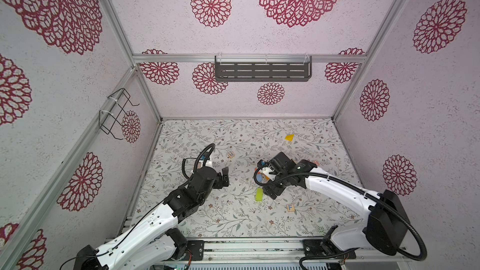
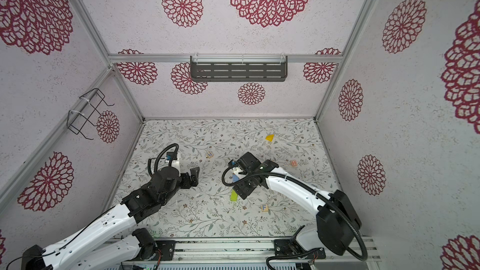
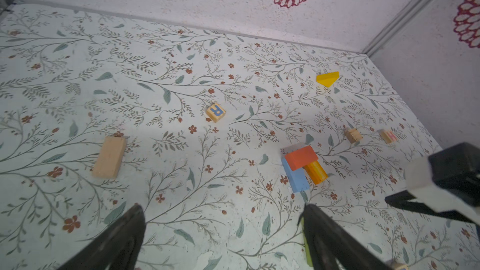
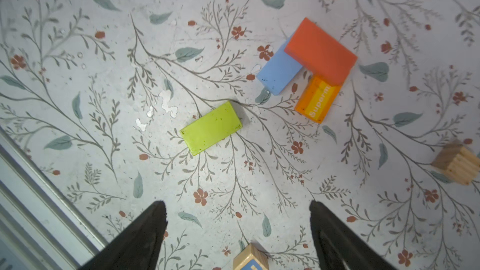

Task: Build the wood block tower
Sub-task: 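Move the right gripper over the lime-green block while the left arm draws back, then lower the right gripper and close it on the lime-green block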

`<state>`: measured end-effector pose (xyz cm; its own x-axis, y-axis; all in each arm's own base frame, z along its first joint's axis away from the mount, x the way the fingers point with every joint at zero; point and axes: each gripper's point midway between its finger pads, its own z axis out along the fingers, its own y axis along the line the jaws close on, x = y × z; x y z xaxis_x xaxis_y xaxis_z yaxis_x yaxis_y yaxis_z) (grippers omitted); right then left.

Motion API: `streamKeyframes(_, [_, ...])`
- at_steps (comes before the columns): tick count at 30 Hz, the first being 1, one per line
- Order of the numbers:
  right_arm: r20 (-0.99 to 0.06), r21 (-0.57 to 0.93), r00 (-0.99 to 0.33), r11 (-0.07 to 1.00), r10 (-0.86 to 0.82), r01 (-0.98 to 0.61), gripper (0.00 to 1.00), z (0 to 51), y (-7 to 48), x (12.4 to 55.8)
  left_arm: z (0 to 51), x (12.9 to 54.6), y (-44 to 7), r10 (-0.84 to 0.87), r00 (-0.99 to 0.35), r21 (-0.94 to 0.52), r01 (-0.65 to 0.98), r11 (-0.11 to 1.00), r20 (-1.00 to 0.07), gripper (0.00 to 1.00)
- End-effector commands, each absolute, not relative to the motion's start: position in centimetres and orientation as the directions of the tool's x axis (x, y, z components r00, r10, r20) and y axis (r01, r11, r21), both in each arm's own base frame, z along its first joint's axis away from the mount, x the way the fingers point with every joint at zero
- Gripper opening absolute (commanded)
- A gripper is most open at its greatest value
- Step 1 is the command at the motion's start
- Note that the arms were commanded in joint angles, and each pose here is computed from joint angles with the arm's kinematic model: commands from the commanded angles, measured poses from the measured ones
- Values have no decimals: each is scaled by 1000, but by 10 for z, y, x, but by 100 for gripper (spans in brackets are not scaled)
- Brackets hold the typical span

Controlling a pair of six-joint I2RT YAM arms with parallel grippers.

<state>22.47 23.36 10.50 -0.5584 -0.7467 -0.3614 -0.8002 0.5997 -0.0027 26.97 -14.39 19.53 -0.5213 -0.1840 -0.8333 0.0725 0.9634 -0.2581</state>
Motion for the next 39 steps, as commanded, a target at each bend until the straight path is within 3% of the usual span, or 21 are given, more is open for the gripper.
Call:
streamKeyframes(1, [-317,-50,-427,465,-847,-884,90,99,236,225,183,266,-123,-273,-520,-300,-33,953,-809,97])
streamKeyframes(8, [-347,0,-333,355,-877,-935,90,93,261,223,166,265,-106,-303,-498,-303,-83,949,-813,97])
streamKeyframes(17, [-236,14,-325,331,-916,-943,86,64,271,221,148,270,-100,-329,-521,-319,-113,941,-788,97])
streamKeyframes(25, [-215,4,-273,278,-938,-960,86,56,282,219,144,271,-97,-357,-523,-347,-121,930,-773,97])
streamKeyframes(39, [-155,14,-277,279,-948,-960,87,44,279,217,134,275,-95,-357,-542,-337,-140,931,-760,97])
